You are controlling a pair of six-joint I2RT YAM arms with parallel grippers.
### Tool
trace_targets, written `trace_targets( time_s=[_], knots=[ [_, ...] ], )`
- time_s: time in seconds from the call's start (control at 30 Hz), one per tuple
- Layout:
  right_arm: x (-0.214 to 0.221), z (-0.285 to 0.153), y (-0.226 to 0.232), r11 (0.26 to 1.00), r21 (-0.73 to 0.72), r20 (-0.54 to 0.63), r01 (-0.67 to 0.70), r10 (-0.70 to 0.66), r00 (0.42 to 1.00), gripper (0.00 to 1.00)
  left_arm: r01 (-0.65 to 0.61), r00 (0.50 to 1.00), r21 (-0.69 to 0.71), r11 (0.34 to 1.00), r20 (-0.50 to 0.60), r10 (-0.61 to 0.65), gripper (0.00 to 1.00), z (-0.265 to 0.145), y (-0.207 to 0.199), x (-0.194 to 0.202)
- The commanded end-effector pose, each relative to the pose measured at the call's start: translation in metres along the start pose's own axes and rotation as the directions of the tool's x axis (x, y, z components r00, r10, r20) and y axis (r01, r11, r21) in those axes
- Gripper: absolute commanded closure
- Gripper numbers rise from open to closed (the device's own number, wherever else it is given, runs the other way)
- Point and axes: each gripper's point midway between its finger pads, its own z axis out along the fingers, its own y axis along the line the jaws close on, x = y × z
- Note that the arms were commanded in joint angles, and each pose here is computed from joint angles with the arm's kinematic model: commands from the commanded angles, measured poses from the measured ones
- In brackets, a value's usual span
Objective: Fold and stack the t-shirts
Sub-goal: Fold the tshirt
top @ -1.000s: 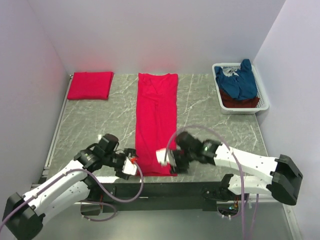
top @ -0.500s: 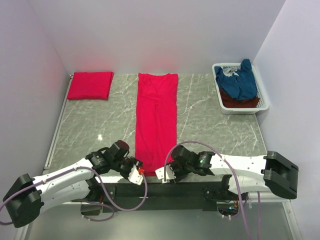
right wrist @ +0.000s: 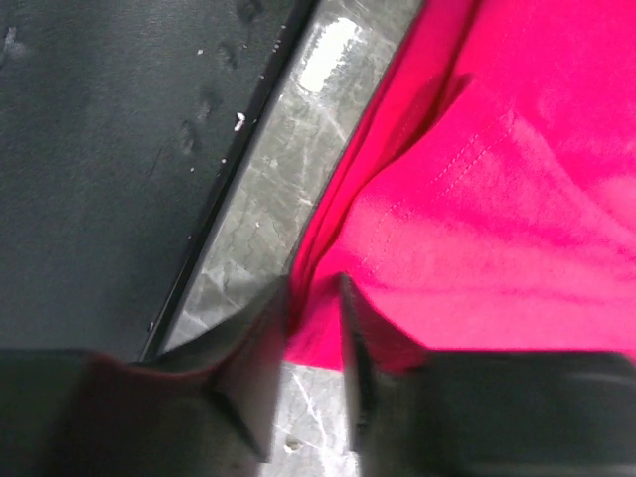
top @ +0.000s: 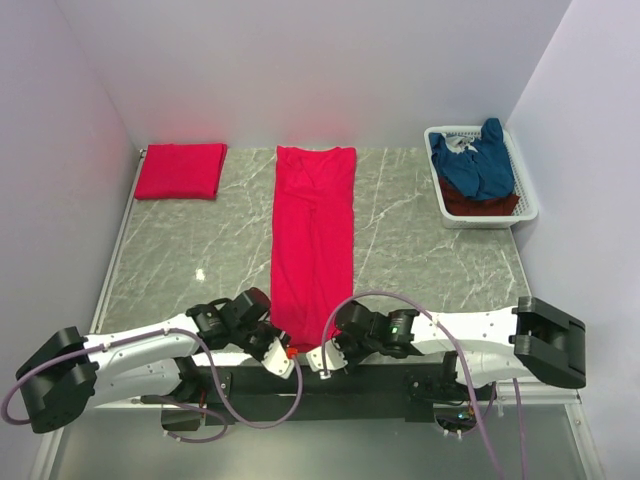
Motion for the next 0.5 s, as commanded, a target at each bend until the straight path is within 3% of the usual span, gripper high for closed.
trace_targets(
  time_s=[0.0, 0.07, 0.33, 0.43, 0.47],
  knots=[
    [0.026, 0.004, 0.016, 0.999, -0.047, -0.111, -0.005, 0.0, 0.994, 0.7, 0.031, 0.996, 0.045, 0.999, -0.084, -0.027, 0.64, 0.001, -0.011, 0.017],
    [0.03, 0.002, 0.019, 0.999, -0.045, -0.123, -0.013, 0.007, 0.992, 0.77, 0.046, 0.994, 0.051, 0.998, -0.097, -0.041, 0.74, -0.001, -0.013, 0.019],
    [0.041, -0.004, 0.03, 0.998, -0.054, -0.151, -0.014, 0.006, 0.989, 0.85, 0.028, 0.996, 0.049, 0.998, -0.091, -0.023, 0.91, -0.002, -0.012, 0.017],
    [0.04, -0.004, 0.029, 0.999, -0.048, -0.145, -0.009, 0.002, 0.989, 0.93, 0.02, 0.995, 0.047, 0.999, -0.097, -0.016, 0.97, -0.004, -0.009, 0.016],
    [0.04, -0.004, 0.028, 0.999, -0.041, -0.145, -0.011, 0.005, 0.989, 1.0, 0.019, 0.995, 0.045, 0.999, -0.095, -0.015, 0.99, -0.004, -0.008, 0.015]
  ],
)
